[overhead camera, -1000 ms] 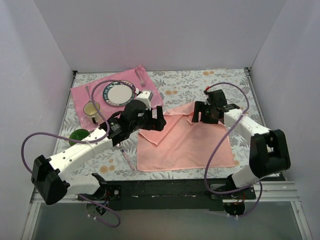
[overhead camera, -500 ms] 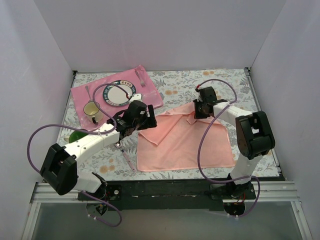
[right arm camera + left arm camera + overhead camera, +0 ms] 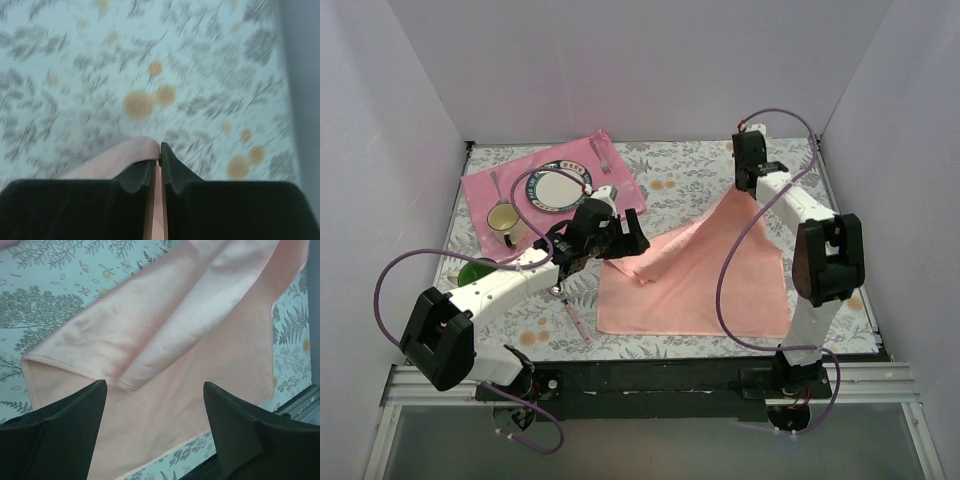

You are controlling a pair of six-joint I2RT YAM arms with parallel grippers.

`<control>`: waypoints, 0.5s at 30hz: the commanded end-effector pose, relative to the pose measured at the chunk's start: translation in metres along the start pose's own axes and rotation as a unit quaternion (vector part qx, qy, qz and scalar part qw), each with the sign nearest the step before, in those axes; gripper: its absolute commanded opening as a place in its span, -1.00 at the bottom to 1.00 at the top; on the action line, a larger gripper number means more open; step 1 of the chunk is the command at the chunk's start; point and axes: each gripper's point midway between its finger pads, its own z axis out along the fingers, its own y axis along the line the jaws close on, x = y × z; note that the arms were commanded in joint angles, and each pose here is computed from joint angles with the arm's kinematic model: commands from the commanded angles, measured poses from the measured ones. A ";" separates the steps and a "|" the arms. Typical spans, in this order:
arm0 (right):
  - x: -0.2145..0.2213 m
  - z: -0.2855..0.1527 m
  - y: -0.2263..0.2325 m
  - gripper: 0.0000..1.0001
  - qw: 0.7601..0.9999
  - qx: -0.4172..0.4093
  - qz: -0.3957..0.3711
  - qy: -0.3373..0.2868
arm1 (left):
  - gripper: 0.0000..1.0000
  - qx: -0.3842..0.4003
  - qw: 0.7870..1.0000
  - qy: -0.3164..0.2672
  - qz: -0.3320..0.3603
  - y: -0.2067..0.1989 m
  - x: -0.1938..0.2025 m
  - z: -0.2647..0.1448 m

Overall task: Fold the napkin, place the utensils inside, and roll it up
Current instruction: Flatten the napkin out

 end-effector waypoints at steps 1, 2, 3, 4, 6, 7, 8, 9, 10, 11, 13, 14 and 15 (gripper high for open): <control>-0.075 0.038 -0.033 -0.38 0.993 0.098 -0.039 -0.051 | 0.48 0.061 0.997 0.053 0.000 -0.028 0.019 0.008; -0.061 0.059 -0.026 0.16 0.993 0.102 -0.055 -0.016 | 0.44 0.066 0.996 0.062 0.005 -0.032 0.024 0.010; -0.072 0.044 -0.029 0.36 0.993 0.103 -0.051 0.009 | 0.43 0.068 0.995 0.075 0.012 -0.034 0.032 0.012; -0.065 0.046 -0.019 0.46 0.995 0.079 -0.059 0.025 | 0.42 0.075 0.993 0.083 0.024 -0.043 0.042 0.012; -0.056 0.029 -0.018 0.59 0.997 0.061 -0.021 0.038 | 0.43 0.071 0.993 0.082 0.037 -0.048 0.052 0.012; -0.019 0.029 -0.012 0.61 0.996 0.041 -0.025 0.074 | 0.43 0.071 0.993 0.083 0.046 -0.053 0.060 0.014; -0.025 0.006 -0.013 0.62 0.998 0.019 -0.006 0.056 | 0.46 0.068 0.993 0.087 0.047 -0.052 0.064 0.017; -0.015 -0.002 -0.009 0.62 0.998 0.000 0.006 0.059 | 0.50 0.068 0.993 0.089 0.048 -0.053 0.065 0.019; 0.025 -0.003 -0.002 0.62 0.995 -0.022 0.017 0.091 | 0.55 0.063 0.991 0.099 0.059 -0.051 0.072 0.025; 0.021 -0.024 -0.003 0.61 0.996 -0.039 0.036 0.077 | 0.61 0.062 0.990 0.103 0.070 -0.052 0.076 0.028; 0.044 -0.038 0.003 0.58 0.992 -0.068 0.060 0.085 | 0.68 0.057 0.988 0.102 0.099 -0.059 0.079 0.035; 0.069 -0.052 0.000 0.56 0.990 -0.075 0.064 0.099 | 0.67 0.031 0.987 0.099 0.124 -0.050 0.084 0.046; 0.081 -0.058 0.001 0.55 0.988 -0.086 0.070 0.106 | 0.60 0.025 0.985 0.099 0.140 -0.050 0.087 0.052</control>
